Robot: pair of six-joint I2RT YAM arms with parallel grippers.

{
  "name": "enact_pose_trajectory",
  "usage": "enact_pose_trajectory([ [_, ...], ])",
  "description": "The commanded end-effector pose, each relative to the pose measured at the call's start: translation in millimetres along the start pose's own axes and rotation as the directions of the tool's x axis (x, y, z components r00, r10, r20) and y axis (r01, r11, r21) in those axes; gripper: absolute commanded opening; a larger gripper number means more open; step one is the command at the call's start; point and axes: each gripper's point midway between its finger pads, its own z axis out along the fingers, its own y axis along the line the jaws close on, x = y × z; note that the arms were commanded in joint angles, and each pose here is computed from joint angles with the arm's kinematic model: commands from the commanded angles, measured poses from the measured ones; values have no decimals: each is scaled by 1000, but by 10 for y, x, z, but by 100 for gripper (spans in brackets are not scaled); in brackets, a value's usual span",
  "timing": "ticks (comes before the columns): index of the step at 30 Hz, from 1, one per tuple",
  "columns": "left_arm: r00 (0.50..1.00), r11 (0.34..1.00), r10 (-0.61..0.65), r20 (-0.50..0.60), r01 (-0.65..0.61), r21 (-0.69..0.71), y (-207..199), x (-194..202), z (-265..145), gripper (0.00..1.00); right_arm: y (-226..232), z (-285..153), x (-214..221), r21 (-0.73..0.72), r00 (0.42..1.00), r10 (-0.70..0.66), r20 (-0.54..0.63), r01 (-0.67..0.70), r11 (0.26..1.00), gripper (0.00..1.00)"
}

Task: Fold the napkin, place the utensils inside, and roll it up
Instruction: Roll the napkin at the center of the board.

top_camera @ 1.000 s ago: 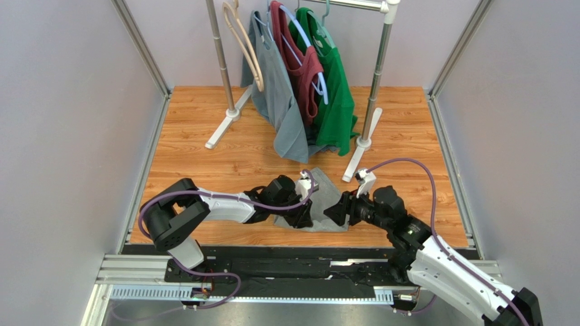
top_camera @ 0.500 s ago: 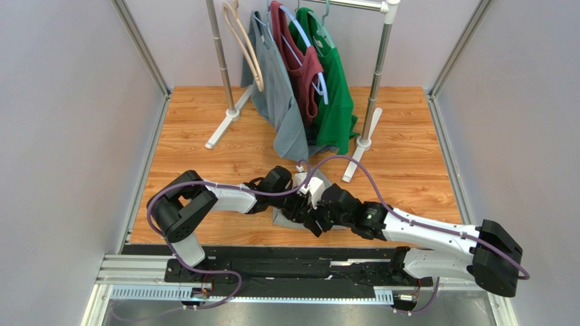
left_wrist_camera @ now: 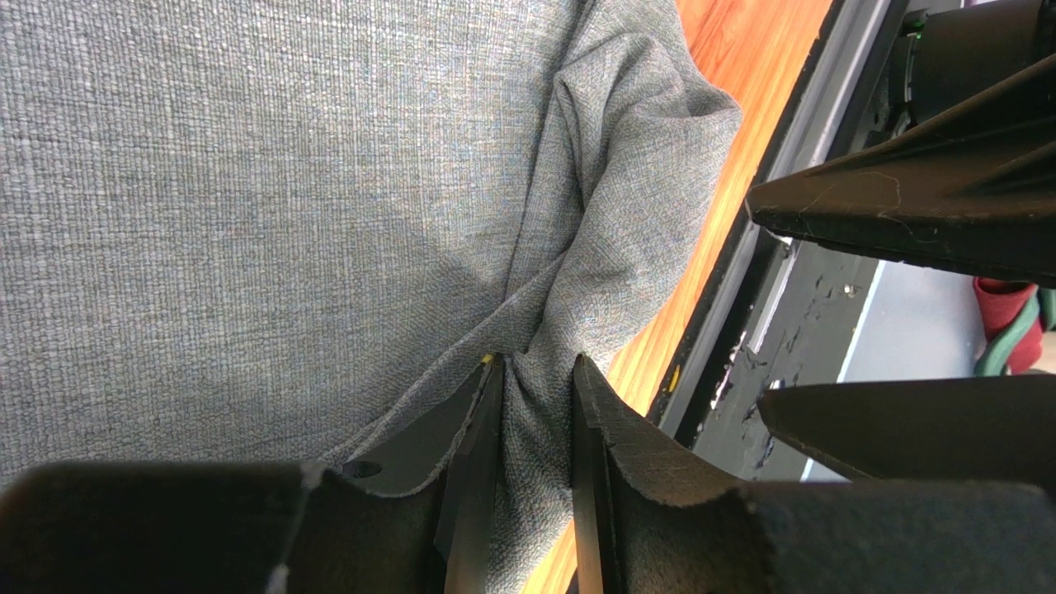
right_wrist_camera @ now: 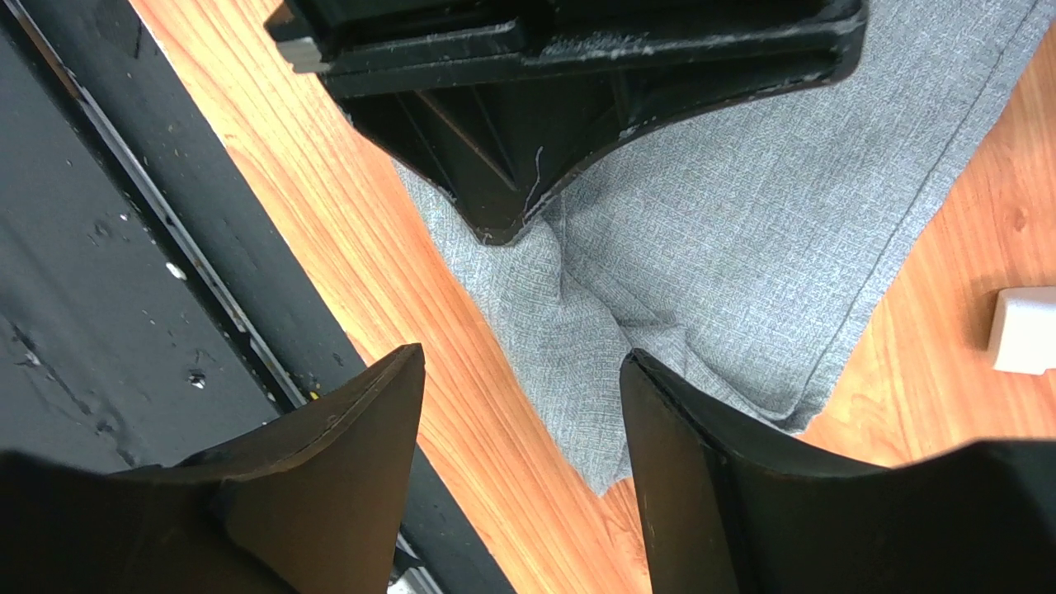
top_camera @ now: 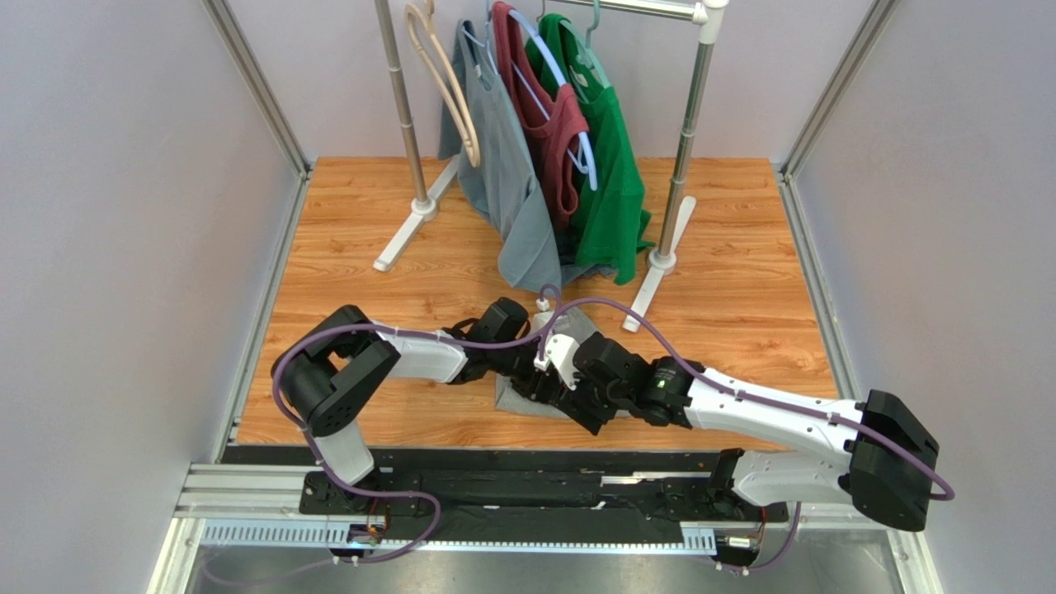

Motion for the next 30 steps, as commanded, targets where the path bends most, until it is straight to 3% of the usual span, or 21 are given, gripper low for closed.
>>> enact_pose_trajectory([
  [1,941,930,-234,-246,143,-338,730,1044,-227,33,-34,33,-46,9,997,-74,-5,74,997,64],
  [8,940,926,-246,-235,157,-343,750,1032,-240,33,-36,176,41,10,993,-90,-79,91,996,62],
  [14,946,930,-234,-226,150,-336,734,1010,-249,33,-119,206,29,52,991,-113,-75,117,992,62],
  [30,962,942,-193,-192,127,-310,682,920,-267,33,-93,474,133,2,968,-207,-140,209,978,54],
])
